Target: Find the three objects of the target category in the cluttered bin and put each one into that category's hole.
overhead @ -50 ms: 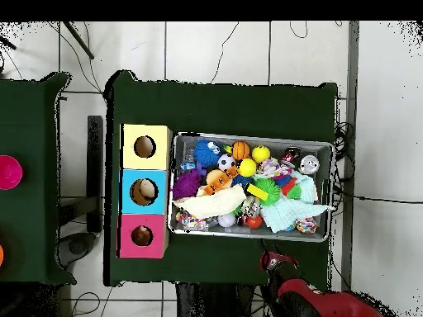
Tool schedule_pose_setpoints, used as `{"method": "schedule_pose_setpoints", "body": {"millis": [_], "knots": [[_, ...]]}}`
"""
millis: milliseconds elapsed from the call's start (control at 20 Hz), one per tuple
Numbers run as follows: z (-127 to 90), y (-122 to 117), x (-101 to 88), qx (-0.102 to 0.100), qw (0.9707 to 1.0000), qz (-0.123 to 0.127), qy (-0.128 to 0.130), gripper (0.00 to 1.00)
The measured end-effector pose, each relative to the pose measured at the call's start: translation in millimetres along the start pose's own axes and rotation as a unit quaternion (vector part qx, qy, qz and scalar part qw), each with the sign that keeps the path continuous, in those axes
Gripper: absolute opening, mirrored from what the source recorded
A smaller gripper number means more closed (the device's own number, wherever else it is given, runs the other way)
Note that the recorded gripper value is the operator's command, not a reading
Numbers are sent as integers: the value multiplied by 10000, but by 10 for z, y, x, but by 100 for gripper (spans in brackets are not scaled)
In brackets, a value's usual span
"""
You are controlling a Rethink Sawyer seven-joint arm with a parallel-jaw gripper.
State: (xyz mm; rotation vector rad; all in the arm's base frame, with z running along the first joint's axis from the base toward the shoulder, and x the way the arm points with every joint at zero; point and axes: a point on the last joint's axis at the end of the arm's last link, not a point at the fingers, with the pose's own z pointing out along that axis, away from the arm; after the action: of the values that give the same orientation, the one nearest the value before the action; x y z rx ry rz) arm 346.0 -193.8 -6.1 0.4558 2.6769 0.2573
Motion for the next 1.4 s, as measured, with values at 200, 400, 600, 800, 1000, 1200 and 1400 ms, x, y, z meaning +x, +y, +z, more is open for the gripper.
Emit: {"method": "schedule_pose_setpoints", "body": {"millis": [200,400,600,800,1000,1200,1400], "knots": [[-28,-94,12,38,10000,34,-36,100],[-73,-177,-22,105,9999,81,-90,100],[-208,-349,-184,279,9994,109,-183,100],[-332,-479,-335,428,9988,116,-188,100],[-449,-618,-568,581,9980,181,-175,100],[-517,-671,-783,616,9976,265,-182,100],[-518,-627,-927,519,9981,267,-214,100]]}}
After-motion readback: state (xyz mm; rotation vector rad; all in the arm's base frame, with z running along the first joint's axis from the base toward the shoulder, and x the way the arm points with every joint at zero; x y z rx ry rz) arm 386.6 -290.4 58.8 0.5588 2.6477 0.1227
